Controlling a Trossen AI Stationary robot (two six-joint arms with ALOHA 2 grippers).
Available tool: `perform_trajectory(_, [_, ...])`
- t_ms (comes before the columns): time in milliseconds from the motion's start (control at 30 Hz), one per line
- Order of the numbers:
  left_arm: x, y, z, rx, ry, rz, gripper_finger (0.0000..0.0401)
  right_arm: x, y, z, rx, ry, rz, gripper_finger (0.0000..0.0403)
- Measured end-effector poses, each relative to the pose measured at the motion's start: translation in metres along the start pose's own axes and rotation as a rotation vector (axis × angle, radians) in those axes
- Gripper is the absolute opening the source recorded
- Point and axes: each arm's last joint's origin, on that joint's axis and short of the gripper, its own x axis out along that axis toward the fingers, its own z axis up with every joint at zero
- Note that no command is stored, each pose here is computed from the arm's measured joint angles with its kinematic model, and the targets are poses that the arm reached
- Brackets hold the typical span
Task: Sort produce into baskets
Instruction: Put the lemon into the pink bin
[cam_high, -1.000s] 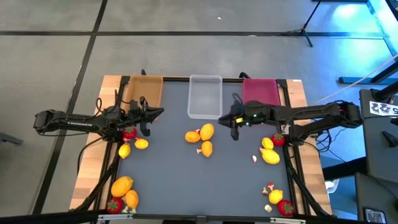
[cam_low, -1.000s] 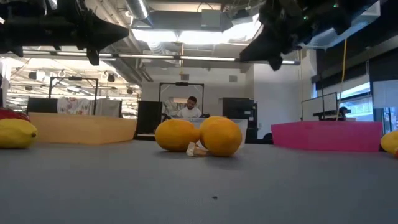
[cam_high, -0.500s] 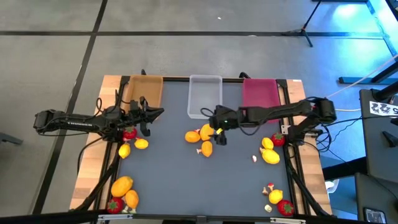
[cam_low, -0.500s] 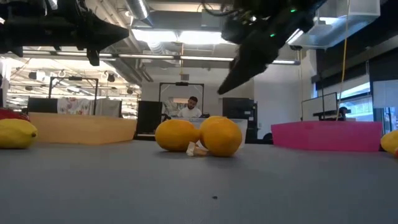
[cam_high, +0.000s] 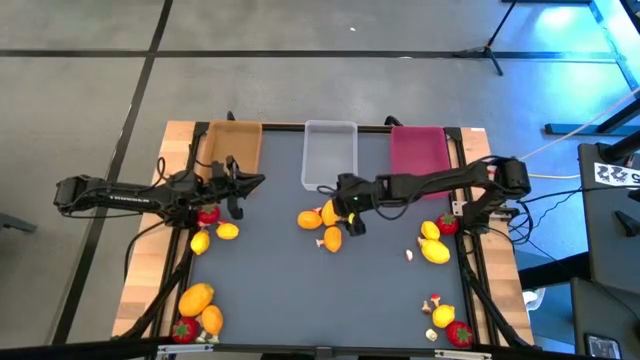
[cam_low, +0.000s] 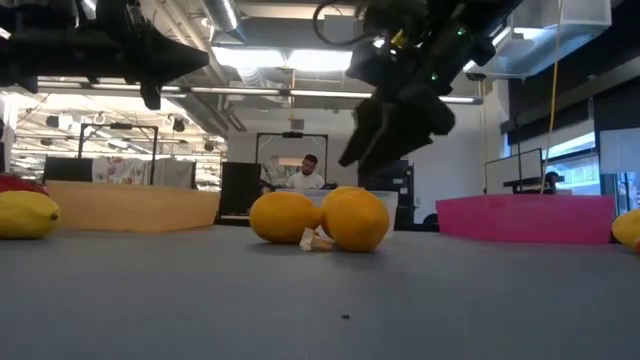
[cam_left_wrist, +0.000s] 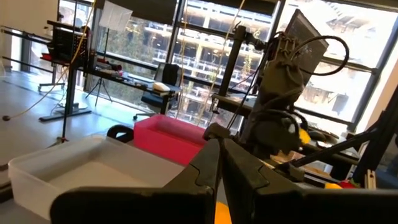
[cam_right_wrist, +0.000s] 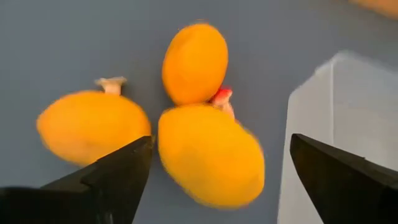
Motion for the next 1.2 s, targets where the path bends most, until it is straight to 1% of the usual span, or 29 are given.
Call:
perform_trajectory(200, [0.001,0.0,-0.002,0.003,0.011,0.003,0.0015,0.017,0.003,-0.008,-0.12,0.054,0.01,0.0374])
perform_trajectory(367, [0.002,0.0,-0.003,0.005,0.019,0.006,0.0015,0.028,0.005,-0.014,-0.136,0.096,0.015,0.0374])
perform_trajectory(533, [0.002,0.0,-0.003,0.006,0.02,0.007,0.0015,0.033,0.006,-0.016,-0.137,0.103,0.026,0.037])
perform_trajectory(633, [0.002,0.0,-0.003,0.006,0.02,0.007,0.0015,0.037,0.006,-0.017,-0.137,0.099,0.031,0.035])
perform_trajectory(833, [0.002,0.0,-0.003,0.004,0.013,0.006,0.0015,0.037,0.006,-0.015,-0.135,0.08,0.036,0.028])
perform_trajectory(900, [0.002,0.0,-0.003,0.004,0.014,0.006,0.0015,0.036,0.006,-0.015,-0.12,0.082,0.035,0.0262])
perform_trajectory(967, [0.002,0.0,-0.003,0.004,0.013,0.005,0.0015,0.036,0.006,-0.015,-0.1,0.083,0.03,0.0251])
perform_trajectory(1067, [0.002,0.0,-0.003,0.003,0.013,0.005,0.0015,0.035,0.005,-0.014,-0.029,0.093,0.015,0.0249])
perform_trajectory(1200, [0.002,0.0,-0.003,-0.002,0.013,0.005,0.0015,0.028,0.003,-0.007,0.042,0.086,0.034,0.0249])
